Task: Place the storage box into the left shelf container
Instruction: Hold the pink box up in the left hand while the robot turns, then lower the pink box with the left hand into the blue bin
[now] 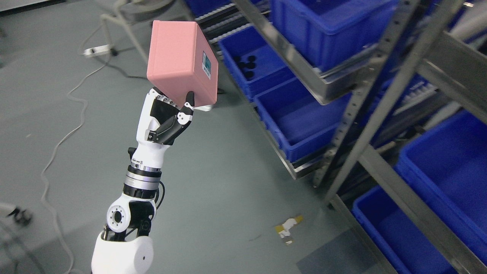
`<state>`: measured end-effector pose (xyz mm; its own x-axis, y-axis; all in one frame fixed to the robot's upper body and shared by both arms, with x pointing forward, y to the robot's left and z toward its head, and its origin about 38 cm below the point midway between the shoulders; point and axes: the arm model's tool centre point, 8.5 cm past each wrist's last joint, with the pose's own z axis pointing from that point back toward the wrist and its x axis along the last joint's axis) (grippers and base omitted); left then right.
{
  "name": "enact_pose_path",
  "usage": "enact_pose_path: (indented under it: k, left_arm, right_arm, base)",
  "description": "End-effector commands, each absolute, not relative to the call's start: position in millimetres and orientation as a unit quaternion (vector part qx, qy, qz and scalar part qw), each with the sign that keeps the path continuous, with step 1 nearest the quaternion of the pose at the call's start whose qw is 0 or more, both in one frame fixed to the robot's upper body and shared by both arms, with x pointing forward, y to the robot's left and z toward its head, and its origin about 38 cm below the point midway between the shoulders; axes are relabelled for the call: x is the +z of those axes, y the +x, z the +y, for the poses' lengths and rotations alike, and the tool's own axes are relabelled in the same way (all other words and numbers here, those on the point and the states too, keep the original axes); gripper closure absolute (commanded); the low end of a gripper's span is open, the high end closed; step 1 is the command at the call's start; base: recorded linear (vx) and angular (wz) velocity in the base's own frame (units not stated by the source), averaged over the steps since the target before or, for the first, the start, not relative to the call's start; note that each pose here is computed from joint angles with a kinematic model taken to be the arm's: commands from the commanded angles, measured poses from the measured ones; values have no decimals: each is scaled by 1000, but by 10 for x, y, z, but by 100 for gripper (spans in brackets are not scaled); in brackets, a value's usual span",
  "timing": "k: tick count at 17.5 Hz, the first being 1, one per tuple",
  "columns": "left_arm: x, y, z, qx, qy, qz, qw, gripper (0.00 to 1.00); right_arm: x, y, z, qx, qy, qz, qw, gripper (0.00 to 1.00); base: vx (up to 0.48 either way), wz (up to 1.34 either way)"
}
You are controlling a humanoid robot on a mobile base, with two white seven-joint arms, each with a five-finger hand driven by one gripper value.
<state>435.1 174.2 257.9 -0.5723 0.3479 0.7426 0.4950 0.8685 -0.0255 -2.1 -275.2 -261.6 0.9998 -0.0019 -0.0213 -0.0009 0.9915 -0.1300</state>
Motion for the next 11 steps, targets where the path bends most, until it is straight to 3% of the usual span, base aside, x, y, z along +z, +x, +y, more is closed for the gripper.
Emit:
enact_pose_path:
  k: [1, 5, 11]
  left_arm:
    - [2049, 4110, 1559, -134, -272, -844, 442, 97]
    - [1243, 3526, 1214, -190, -348, -773, 495, 96]
    - [1142, 3833, 1188, -249, -306, -750, 531, 96]
  right_arm:
    - [-2608, -21, -2865, -2, -74, 7, 997, 0]
    - [-2608, -21, -2865, -2, -74, 7, 997, 0]
    - [-2608, -21, -2865, -2, -74, 7, 997, 0]
  base:
    - [242, -1236]
    - [204, -1195]
    - [132, -872]
